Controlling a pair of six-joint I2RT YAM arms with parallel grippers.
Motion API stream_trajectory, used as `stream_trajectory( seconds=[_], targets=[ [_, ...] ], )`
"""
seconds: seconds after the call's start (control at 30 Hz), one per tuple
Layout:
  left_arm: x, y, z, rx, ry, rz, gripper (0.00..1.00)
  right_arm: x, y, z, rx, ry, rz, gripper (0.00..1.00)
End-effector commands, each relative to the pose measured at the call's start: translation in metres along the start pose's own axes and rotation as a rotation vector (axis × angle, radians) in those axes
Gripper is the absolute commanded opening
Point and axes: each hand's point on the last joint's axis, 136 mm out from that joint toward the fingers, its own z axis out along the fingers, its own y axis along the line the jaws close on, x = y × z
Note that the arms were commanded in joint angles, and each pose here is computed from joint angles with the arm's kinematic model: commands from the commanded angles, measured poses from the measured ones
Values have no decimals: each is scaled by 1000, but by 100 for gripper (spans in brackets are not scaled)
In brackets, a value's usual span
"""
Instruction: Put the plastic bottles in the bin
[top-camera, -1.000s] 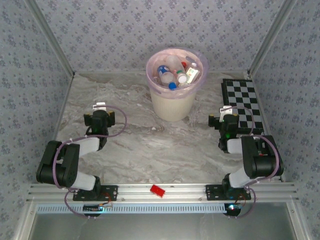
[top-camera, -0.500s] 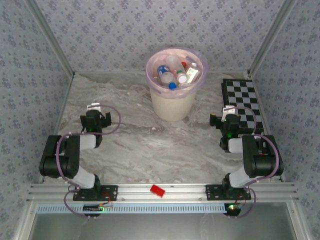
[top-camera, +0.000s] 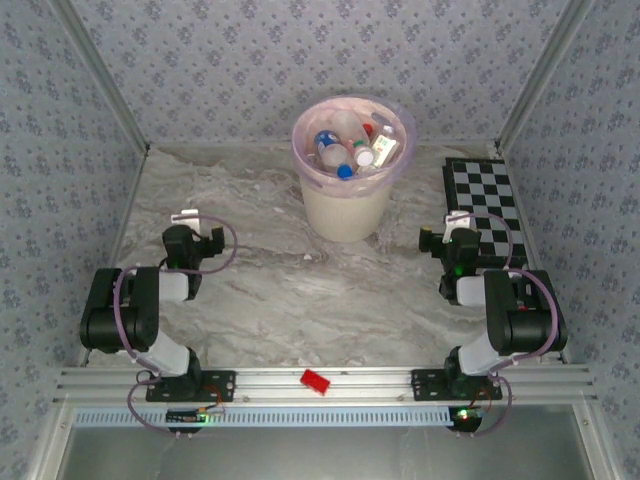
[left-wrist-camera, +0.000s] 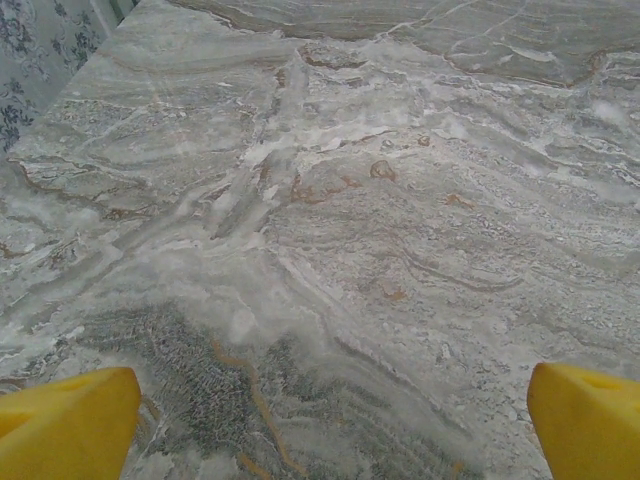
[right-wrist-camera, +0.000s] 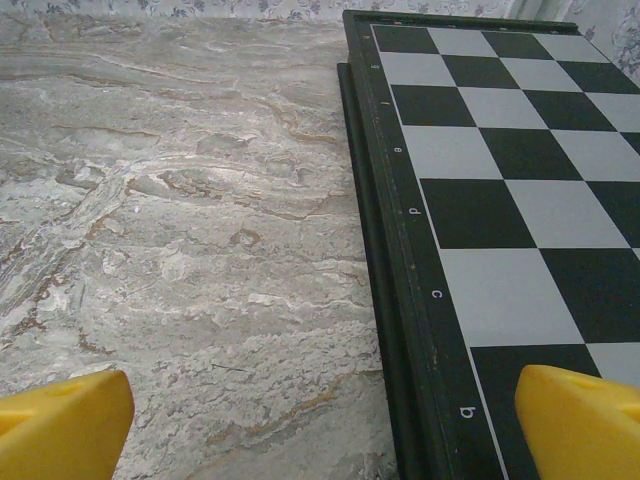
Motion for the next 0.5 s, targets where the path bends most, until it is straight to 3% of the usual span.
stream_trajectory(
  seconds=[0.0,0.47],
  targets=[
    [-13,-3,0,23,-48,-23,99,-6,-4,3,15,-8,20,100],
    [-13,-3,0,22,-46,-22,99,-6,-3,4,15,-8,18,100]
  ],
)
